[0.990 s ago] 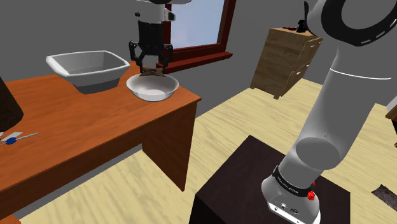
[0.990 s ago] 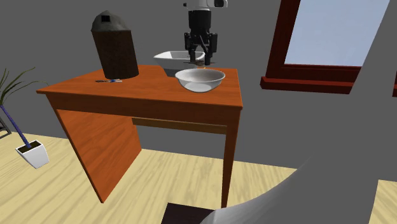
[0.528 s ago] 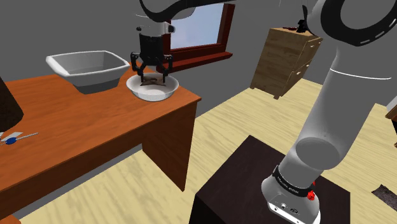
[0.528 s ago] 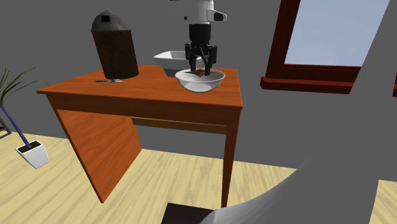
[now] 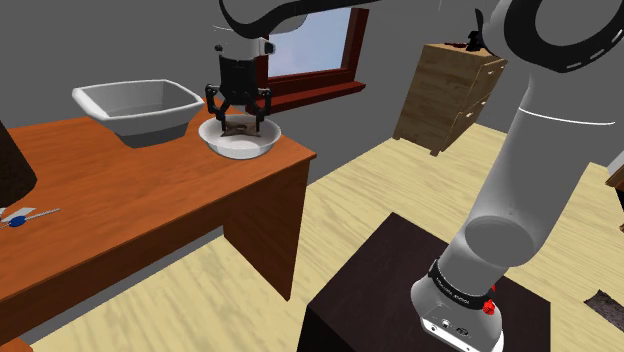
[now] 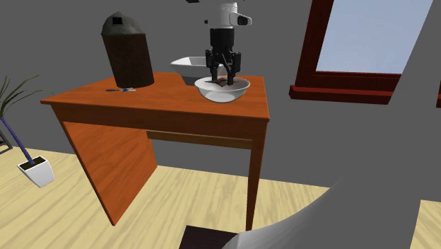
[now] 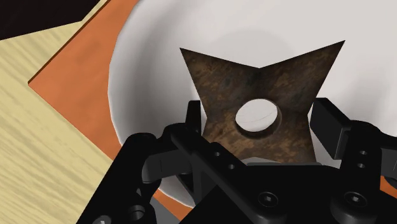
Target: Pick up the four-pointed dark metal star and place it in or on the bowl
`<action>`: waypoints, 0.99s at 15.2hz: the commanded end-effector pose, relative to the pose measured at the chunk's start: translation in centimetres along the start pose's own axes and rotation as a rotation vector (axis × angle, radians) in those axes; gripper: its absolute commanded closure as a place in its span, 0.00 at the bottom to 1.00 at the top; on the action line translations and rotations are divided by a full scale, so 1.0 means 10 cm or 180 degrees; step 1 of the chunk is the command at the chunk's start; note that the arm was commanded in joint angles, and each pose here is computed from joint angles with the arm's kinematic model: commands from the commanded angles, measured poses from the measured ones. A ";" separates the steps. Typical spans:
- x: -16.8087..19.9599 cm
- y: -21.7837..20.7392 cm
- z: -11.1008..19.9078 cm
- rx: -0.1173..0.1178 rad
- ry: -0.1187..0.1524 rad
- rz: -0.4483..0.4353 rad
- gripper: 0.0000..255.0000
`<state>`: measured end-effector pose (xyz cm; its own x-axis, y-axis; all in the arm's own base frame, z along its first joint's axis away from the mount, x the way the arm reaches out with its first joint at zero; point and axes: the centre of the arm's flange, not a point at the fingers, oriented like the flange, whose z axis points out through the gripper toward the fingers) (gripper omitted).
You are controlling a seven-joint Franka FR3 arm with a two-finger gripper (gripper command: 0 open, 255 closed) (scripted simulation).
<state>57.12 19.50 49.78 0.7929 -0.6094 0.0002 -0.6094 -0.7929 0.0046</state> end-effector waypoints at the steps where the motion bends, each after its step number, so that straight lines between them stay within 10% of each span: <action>1: 0.00 0.00 0.00 0.0000 0.0000 0.0000 0.00; 15: 0.00 0.00 -0.50 0.0000 0.0000 0.0000 0.00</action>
<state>57.13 19.52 54.73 0.7929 -0.6094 0.0004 -0.6094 -0.7929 0.0044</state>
